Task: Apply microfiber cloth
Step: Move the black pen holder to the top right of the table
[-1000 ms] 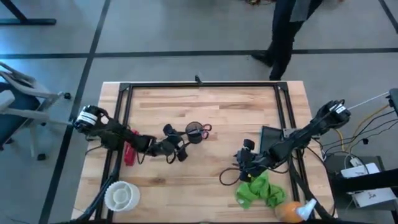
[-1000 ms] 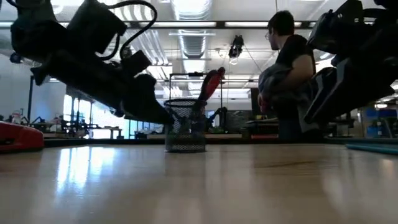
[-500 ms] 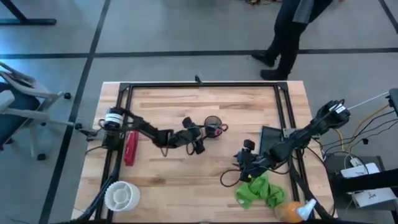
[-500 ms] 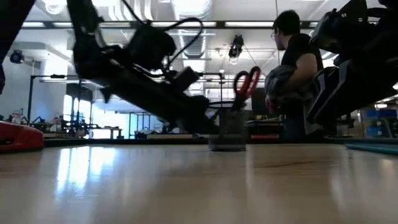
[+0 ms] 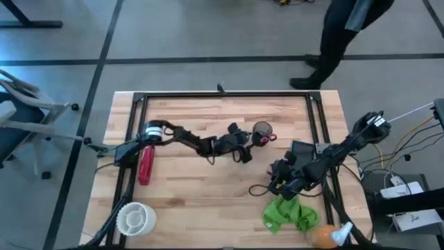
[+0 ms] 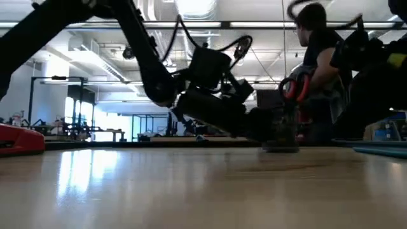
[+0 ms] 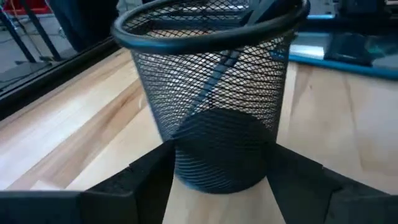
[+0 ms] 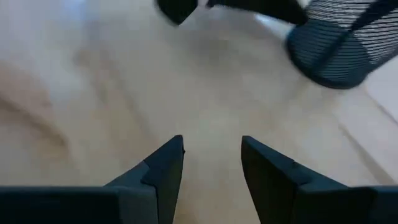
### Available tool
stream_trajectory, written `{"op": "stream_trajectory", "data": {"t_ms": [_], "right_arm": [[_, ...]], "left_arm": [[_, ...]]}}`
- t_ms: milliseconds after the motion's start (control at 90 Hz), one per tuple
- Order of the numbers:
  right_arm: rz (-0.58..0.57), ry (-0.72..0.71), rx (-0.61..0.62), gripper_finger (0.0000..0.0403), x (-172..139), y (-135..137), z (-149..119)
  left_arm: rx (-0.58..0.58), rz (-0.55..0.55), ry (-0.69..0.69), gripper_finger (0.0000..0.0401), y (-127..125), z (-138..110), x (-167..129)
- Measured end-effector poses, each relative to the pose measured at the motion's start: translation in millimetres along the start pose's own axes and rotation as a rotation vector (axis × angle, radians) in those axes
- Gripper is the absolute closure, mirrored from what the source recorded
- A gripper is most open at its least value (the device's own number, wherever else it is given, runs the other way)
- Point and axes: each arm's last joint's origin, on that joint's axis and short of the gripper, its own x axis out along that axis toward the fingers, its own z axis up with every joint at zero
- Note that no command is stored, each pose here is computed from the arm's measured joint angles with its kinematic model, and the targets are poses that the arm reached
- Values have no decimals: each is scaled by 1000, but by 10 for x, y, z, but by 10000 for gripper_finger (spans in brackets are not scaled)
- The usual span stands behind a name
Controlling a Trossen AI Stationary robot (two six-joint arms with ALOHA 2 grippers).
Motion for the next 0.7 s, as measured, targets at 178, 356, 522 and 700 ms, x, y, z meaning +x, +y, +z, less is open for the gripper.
{"op": "stream_trajectory", "data": {"t_ms": [178, 356, 522, 700], "right_arm": [[14, -11, -40, 280, 0, 18, 12], [27, -22, -81, 297, 2, 34, 26], [55, -56, -86, 313, 30, 64, 93], [66, -100, -107, 336, 68, 72, 161]], "left_arm": [[38, -23, 61, 168, -34, 58, 133], [83, -28, 127, 176, 0, 186, -4], [76, -27, 170, 184, 99, 198, -307], [7, -24, 130, 192, 232, 151, -740]]}}
